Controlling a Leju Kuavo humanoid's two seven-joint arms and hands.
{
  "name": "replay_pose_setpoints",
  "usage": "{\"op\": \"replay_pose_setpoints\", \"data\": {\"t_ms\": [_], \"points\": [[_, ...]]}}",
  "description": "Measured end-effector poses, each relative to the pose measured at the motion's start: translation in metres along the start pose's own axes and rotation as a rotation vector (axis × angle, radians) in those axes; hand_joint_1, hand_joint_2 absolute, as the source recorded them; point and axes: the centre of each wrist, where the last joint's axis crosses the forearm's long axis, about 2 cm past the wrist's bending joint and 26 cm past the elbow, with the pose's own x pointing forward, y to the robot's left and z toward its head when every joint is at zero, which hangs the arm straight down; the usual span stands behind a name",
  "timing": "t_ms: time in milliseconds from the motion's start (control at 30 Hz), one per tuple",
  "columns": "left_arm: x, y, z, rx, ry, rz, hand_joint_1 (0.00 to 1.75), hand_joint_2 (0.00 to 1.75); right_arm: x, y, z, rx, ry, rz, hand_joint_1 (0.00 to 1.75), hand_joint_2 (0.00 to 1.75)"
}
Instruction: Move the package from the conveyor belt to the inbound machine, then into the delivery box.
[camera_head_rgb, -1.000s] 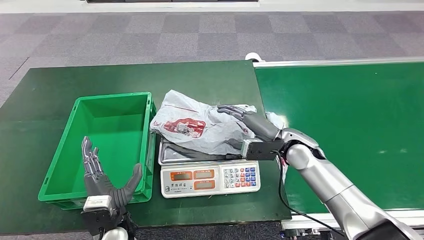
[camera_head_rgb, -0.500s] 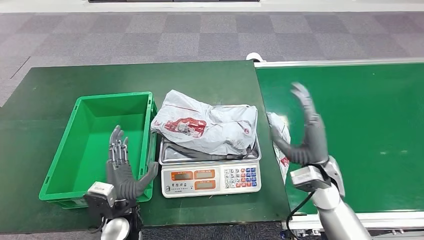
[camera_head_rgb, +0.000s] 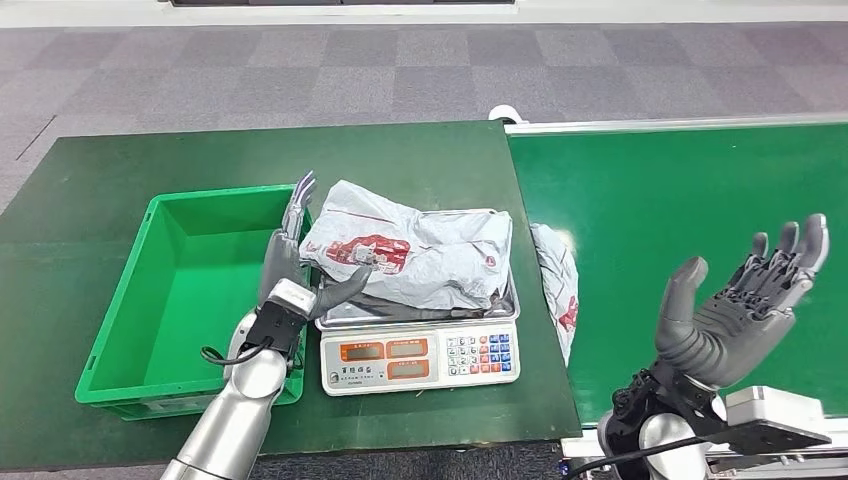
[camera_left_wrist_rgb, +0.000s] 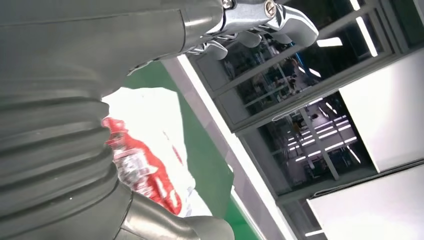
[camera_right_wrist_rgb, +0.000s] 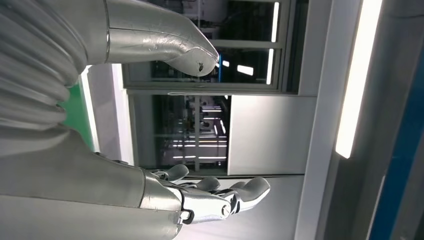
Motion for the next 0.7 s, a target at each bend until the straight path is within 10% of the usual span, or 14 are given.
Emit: {"op": "replay_pose_setpoints", "data": {"t_ms": [400,700], "points": [[-0.005,-0.002,-0.017,-0.095,0.015,-0.111,0.0,1.75,0.002,0.004,0.003,-0.001,0.025,-0.043,0.0,1.75],[-0.023,-0.038,-0.073,-0.696,0.234,-0.708,0.0,1.75,-0.019,0.018,0.021,0.105,0.135,-0.101,0.0,1.75]]}}
